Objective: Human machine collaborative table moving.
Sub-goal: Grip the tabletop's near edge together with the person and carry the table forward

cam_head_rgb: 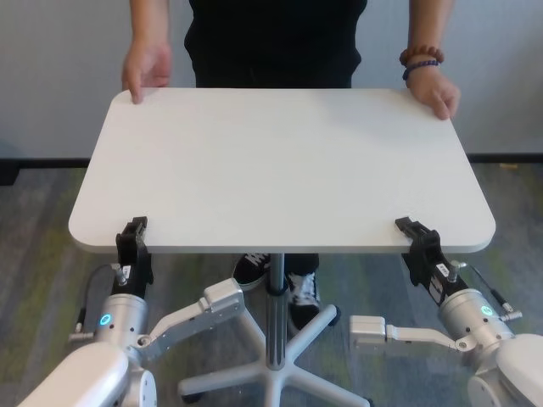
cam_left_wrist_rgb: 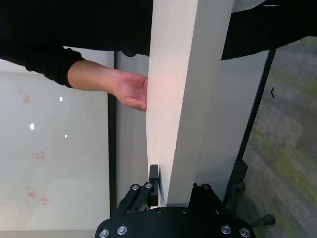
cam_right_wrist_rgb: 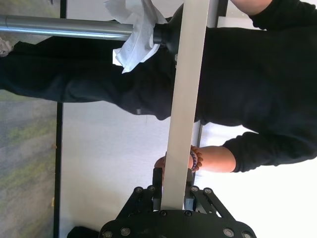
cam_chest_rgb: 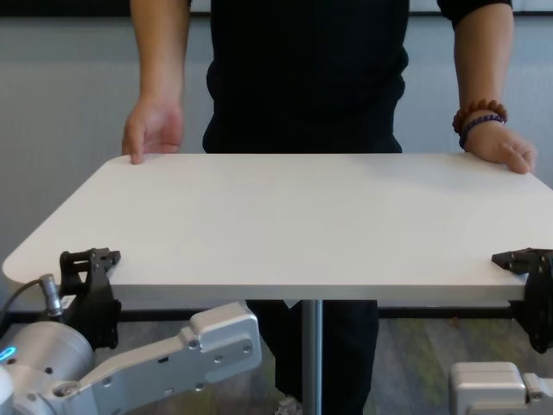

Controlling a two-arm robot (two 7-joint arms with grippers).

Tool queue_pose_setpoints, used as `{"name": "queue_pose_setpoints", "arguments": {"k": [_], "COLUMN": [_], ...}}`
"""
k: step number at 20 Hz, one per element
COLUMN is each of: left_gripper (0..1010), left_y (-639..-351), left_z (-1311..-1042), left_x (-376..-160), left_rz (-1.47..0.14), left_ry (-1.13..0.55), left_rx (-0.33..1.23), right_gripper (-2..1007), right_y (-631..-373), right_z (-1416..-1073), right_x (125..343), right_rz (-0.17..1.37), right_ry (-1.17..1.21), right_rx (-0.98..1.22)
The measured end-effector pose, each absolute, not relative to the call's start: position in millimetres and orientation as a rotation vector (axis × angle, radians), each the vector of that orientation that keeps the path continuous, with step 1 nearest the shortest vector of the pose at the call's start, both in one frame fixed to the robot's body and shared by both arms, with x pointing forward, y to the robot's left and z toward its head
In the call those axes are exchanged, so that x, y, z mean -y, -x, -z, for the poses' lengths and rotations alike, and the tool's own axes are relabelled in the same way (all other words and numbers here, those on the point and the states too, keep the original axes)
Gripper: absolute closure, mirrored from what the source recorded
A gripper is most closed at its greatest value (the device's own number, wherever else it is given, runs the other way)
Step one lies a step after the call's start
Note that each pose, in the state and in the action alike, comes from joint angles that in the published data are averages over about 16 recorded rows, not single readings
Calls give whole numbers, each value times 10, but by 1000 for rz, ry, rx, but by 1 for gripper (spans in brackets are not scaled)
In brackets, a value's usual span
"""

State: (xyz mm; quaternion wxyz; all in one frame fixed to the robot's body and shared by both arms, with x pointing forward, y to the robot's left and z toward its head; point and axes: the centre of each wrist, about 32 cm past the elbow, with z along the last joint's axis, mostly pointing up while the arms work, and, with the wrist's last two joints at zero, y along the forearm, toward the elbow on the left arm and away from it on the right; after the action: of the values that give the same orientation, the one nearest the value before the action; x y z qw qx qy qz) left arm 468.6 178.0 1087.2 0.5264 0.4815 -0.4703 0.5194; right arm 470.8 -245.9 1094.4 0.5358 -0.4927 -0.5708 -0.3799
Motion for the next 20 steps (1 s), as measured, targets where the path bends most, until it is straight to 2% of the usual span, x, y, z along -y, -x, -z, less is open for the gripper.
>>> {"name": "queue_pose_setpoints", "arguments": {"k": [20], "left_gripper": [757], "left_y": [-4900], "left_z": [-10830], "left_x": [-1700], "left_rz": [-1254], "left_ry": [-1151], "left_rx": [1136], "right_gripper": [794], "right_y": [-4907], "right_z": [-10868], "right_x": [2416], "right_rz": [906], "right_ry": [1174], "right_rx": [1361]}}
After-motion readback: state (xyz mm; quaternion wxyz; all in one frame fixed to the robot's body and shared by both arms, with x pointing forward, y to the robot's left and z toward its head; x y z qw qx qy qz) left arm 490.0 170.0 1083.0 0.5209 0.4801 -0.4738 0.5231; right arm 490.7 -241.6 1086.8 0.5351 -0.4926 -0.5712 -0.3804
